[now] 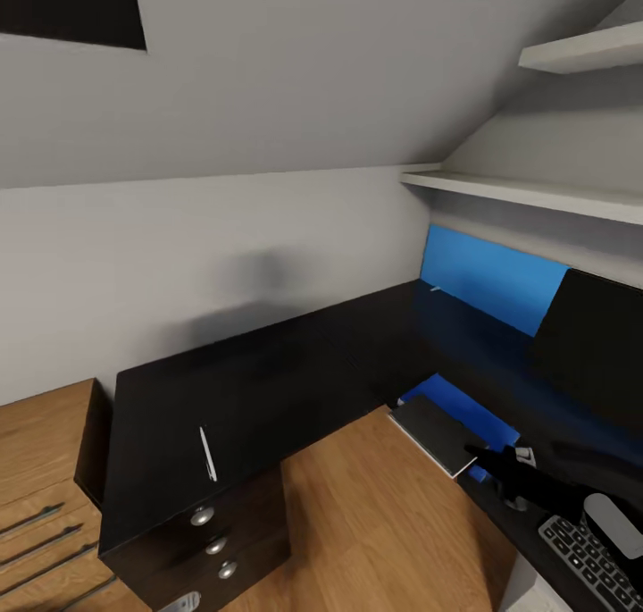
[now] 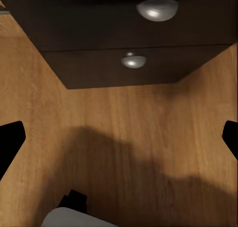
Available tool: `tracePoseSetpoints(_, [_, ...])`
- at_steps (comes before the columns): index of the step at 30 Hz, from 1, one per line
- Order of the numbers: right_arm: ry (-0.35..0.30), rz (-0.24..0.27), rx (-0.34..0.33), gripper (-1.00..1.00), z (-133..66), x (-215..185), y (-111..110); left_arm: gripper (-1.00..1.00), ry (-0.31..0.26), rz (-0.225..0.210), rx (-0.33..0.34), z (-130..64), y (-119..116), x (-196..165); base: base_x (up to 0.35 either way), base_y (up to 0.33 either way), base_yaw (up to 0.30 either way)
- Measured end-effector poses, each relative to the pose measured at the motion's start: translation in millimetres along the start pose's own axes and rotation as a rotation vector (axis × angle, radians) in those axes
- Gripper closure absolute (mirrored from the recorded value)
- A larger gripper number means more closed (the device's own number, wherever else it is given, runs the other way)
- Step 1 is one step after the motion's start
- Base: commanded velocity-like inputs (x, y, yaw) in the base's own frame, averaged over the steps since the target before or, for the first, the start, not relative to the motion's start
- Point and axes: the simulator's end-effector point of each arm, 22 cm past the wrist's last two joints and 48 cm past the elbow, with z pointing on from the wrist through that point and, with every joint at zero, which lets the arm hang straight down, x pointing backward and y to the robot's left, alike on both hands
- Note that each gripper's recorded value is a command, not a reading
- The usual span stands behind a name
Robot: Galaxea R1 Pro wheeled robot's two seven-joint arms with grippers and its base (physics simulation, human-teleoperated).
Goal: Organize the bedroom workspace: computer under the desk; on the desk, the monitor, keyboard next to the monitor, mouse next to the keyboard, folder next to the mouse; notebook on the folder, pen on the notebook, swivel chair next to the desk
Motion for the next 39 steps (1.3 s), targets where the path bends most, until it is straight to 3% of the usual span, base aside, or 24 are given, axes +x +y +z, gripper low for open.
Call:
tracePoseSetpoints(30, [-0.009, 0.008, 0.012, 1.0, -2.0, 0, -8, -1.0, 0.0, -0.001, -0.001, 0.1, 1, 0, 0.041, -0.082, -0.003])
tracePoseSetpoints(39, [-0.061, -0.038, 0.048, 1.0, -2.0, -11, -15, -1.0, 0.0, -0.001, -0.001, 0.1, 1, 0, 0.0, -0.015, 0.0])
